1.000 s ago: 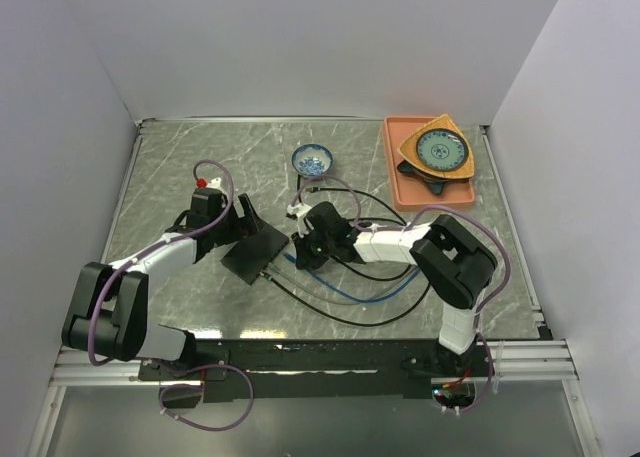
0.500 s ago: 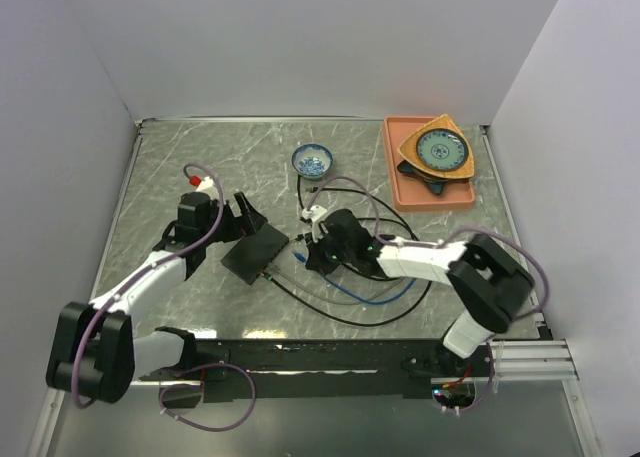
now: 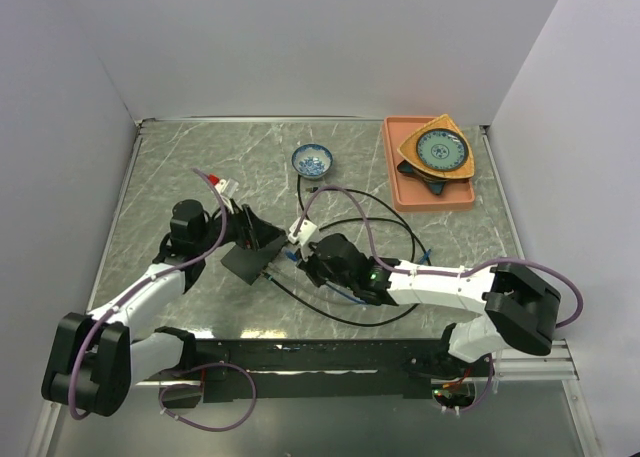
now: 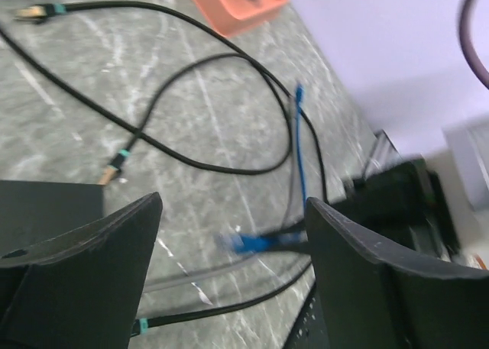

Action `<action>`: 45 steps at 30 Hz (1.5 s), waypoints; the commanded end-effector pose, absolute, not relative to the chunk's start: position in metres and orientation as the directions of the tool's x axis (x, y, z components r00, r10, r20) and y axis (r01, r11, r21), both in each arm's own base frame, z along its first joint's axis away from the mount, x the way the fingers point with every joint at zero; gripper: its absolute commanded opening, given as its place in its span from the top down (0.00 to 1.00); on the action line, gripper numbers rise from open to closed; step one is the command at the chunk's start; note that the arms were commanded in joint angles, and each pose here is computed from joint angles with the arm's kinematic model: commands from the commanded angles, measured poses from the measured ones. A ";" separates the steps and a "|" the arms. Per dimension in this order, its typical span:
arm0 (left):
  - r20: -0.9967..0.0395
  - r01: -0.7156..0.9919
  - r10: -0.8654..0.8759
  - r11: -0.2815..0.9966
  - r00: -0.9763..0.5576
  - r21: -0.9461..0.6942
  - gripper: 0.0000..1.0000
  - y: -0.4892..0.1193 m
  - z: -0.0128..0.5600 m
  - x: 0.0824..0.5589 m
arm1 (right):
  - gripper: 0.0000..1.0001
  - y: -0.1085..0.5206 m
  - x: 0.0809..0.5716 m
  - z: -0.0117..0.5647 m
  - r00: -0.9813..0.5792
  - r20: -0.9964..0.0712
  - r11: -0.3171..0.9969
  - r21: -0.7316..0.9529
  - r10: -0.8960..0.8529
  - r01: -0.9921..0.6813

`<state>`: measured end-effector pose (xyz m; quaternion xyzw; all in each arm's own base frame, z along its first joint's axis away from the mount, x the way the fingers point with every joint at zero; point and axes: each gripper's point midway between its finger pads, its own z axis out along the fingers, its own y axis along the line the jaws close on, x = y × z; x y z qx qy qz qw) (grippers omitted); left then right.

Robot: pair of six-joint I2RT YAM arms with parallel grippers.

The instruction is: Insert the plug into the switch port

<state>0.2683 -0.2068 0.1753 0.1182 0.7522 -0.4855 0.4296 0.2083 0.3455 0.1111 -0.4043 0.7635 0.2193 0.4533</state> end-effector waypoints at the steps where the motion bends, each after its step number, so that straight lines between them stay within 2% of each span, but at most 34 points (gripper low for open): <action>1: -0.824 0.720 -0.192 0.409 -0.533 -0.560 0.21 -0.219 0.201 0.254 | 1.00 0.339 0.234 0.141 -0.219 -0.905 0.678 -0.096 -0.364 -0.729; 17: -0.788 0.675 -0.159 0.433 -0.595 -0.597 0.37 -0.241 0.187 0.263 | 1.00 0.339 0.228 0.178 -0.165 -0.944 0.671 -0.075 -0.287 -0.737; 23: -0.780 0.672 -0.159 0.424 -0.605 -0.608 0.46 -0.249 0.187 0.263 | 1.00 0.340 0.225 0.179 -0.161 -0.945 0.668 -0.075 -0.285 -0.740; 27: -0.779 0.677 -0.153 0.412 -0.608 -0.610 0.61 -0.254 0.190 0.261 | 1.00 0.341 0.224 0.179 -0.163 -0.944 0.668 -0.075 -0.287 -0.740; 29: -0.781 0.678 -0.154 0.414 -0.605 -0.607 0.78 -0.255 0.191 0.262 | 1.00 0.343 0.223 0.180 -0.160 -0.945 0.666 -0.076 -0.286 -0.742; 30: -0.780 0.681 -0.152 0.408 -0.606 -0.608 0.93 -0.256 0.192 0.260 | 1.00 0.343 0.223 0.180 -0.161 -0.945 0.668 -0.076 -0.285 -0.740; 31: -0.780 0.682 -0.148 0.404 -0.609 -0.609 0.99 -0.257 0.192 0.259 | 1.00 0.343 0.225 0.178 -0.165 -0.943 0.673 -0.079 -0.290 -0.735; 34: -0.782 0.688 -0.134 0.402 -0.609 -0.605 0.99 -0.259 0.192 0.257 | 1.00 0.343 0.227 0.179 -0.174 -0.942 0.687 -0.076 -0.287 -0.722; 36: -0.786 0.686 -0.142 0.411 -0.602 -0.600 0.99 -0.259 0.194 0.258 | 0.88 0.344 0.228 0.183 -0.171 -0.945 0.691 -0.072 -0.278 -0.719; 37: -0.789 0.688 -0.148 0.411 -0.597 -0.598 0.99 -0.258 0.196 0.257 | 0.76 0.344 0.230 0.185 -0.169 -0.948 0.701 -0.073 -0.270 -0.710; 40: -0.792 0.687 -0.154 0.420 -0.591 -0.594 0.99 -0.256 0.198 0.257 | 0.61 0.346 0.232 0.192 -0.182 -0.956 0.712 -0.037 -0.229 -0.702; 42: -0.794 0.688 -0.156 0.421 -0.587 -0.591 0.99 -0.256 0.199 0.257 | 0.56 0.349 0.231 0.196 -0.180 -0.960 0.709 -0.026 -0.214 -0.704; 45: -0.794 0.687 -0.162 0.420 -0.586 -0.593 0.99 -0.256 0.200 0.256 | 0.55 0.353 0.232 0.197 -0.182 -0.961 0.707 -0.020 -0.209 -0.707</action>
